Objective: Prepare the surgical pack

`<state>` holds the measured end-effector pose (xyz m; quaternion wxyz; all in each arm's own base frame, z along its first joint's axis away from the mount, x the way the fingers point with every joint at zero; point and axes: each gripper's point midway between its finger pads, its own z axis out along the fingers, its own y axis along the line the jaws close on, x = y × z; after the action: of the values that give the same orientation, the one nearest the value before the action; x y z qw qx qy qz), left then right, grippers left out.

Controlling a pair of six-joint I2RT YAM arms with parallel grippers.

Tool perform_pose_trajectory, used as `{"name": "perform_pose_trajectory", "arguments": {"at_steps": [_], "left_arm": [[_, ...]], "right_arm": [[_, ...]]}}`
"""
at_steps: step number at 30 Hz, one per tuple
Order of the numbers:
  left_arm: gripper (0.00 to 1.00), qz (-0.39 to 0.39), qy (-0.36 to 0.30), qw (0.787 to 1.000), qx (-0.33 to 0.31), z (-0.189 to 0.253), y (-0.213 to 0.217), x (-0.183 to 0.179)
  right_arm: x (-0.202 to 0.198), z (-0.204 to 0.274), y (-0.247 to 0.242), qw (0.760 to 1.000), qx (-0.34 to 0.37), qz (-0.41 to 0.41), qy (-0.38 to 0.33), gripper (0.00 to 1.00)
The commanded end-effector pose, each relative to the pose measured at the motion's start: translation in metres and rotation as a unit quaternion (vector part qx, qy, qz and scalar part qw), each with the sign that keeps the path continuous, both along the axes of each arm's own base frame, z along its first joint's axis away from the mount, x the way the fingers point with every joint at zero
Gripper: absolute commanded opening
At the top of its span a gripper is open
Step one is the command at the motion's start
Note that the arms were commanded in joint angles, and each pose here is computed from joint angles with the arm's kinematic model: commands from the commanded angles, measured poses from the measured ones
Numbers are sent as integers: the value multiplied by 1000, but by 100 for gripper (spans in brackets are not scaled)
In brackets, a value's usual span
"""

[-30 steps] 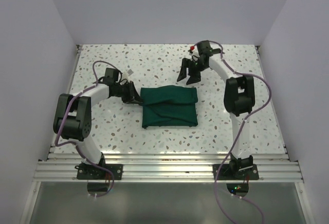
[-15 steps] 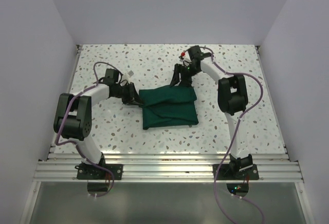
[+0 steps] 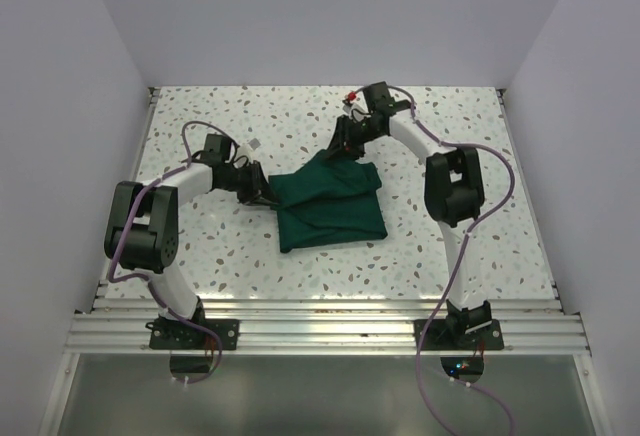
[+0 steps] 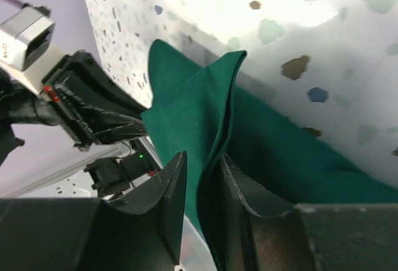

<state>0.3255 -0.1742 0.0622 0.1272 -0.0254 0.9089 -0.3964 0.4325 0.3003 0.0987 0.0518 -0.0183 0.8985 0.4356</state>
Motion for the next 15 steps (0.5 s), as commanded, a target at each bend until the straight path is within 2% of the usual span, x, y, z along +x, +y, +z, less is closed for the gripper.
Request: {"name": "perform_pose_trajectory", "arguments": {"at_steps": [1,3,7,9,10,11,12,15], "left_arm": [[16,-16,-11,1000,-13,3,-6,2],[16,-15,-11,1000,-13,3,-6,2],[17,-14,-10,1000,-12,3,-6,1],[21,-16,-10,1000,-11,4,-5,-1],[29,-15,-8,1000,-9,3,-5,-1],[34,-16,-15,1000,-6,5,-4,-1],[44,-13,-17,1000,-2,6,-2,-1],[60,-4,-29,999,23,10,5,-1]], "right_arm": [[-13,57,12,998,43,24,-40,29],[-15,55,10,998,36,23,-42,25],[-22,55,3,998,19,33,-47,11],[-30,54,-1,998,14,37,-40,5],[-35,63,-2,998,14,44,-53,2],[-38,66,-5,998,13,44,-52,1],[-48,64,-8,998,10,49,-40,1],[-70,72,-15,998,12,57,-38,0]]}}
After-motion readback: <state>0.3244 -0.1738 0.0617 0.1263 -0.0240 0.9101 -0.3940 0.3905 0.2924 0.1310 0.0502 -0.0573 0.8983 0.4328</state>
